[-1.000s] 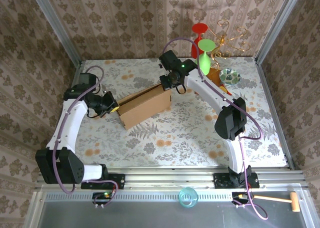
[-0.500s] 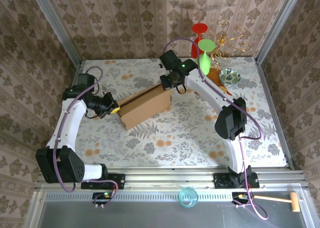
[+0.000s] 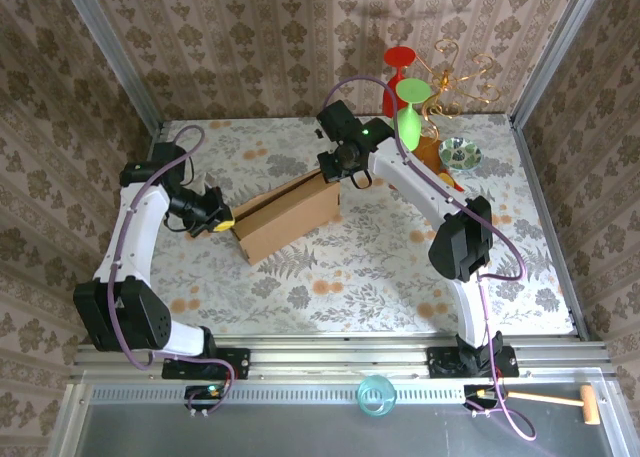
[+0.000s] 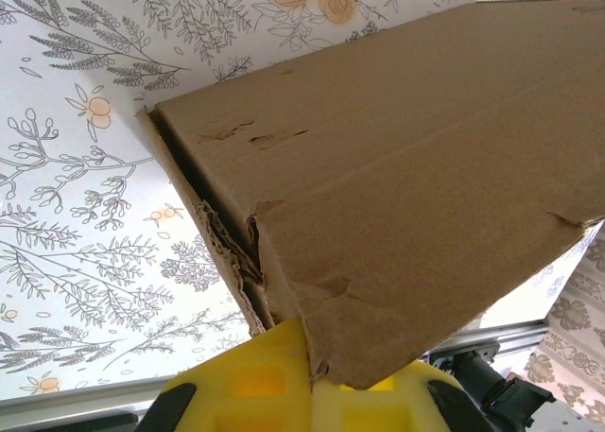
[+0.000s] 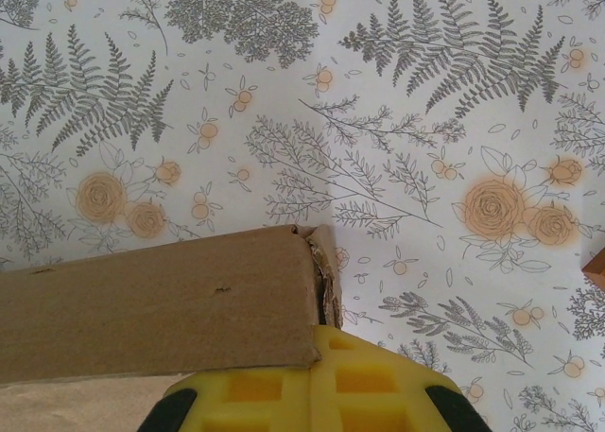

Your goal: Fold the paper box

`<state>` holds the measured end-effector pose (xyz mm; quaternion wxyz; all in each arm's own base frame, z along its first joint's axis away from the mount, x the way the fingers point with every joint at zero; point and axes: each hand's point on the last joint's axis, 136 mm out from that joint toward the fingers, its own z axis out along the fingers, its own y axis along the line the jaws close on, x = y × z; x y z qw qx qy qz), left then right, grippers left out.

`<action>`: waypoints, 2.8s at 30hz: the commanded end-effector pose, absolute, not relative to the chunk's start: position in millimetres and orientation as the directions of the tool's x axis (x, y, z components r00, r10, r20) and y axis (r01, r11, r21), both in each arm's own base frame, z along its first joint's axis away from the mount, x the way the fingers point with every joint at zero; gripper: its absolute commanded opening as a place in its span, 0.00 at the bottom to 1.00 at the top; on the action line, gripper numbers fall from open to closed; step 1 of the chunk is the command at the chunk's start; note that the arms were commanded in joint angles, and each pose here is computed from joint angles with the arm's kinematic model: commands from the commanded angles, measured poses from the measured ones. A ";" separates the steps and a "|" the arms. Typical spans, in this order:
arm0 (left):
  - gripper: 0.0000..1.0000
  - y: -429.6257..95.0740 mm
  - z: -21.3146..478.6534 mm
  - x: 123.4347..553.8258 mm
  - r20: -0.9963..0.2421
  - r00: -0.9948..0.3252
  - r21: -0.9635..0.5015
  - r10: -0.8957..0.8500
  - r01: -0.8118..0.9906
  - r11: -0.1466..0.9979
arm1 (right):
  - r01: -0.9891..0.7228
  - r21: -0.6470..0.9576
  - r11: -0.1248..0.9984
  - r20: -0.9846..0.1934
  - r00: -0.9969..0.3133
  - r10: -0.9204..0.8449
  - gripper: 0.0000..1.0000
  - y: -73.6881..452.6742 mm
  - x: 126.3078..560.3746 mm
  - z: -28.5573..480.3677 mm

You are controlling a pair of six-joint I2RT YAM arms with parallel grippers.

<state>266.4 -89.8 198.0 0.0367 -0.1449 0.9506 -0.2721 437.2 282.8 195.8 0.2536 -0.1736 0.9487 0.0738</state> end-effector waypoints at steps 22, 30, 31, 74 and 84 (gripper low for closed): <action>0.00 -83.9 188.1 252.7 -0.038 -0.969 -0.484 -0.246 -0.198 0.852 | -0.354 0.061 0.933 -0.403 -0.864 -0.301 0.00 282.6 420.5 169.5; 0.00 -85.6 178.3 251.7 -0.098 -0.974 -0.462 -0.204 -0.137 0.876 | -0.347 0.061 0.936 -0.408 -0.864 -0.294 0.00 282.2 421.1 170.4; 0.00 -85.5 176.6 250.4 -0.099 -0.975 -0.459 -0.201 -0.134 0.878 | -0.347 0.061 0.936 -0.408 -0.864 -0.294 0.00 281.9 421.2 170.6; 0.00 -72.1 139.0 231.2 -0.265 -0.937 -0.213 -0.229 -0.174 0.961 | -0.319 0.089 0.943 -0.448 -0.859 -0.249 0.18 276.6 408.1 184.8; 0.00 -70.9 137.9 232.3 -0.292 -0.931 -0.155 -0.221 -0.182 0.971 | -0.216 0.243 0.946 -0.480 -0.874 -0.077 0.41 274.6 393.7 227.7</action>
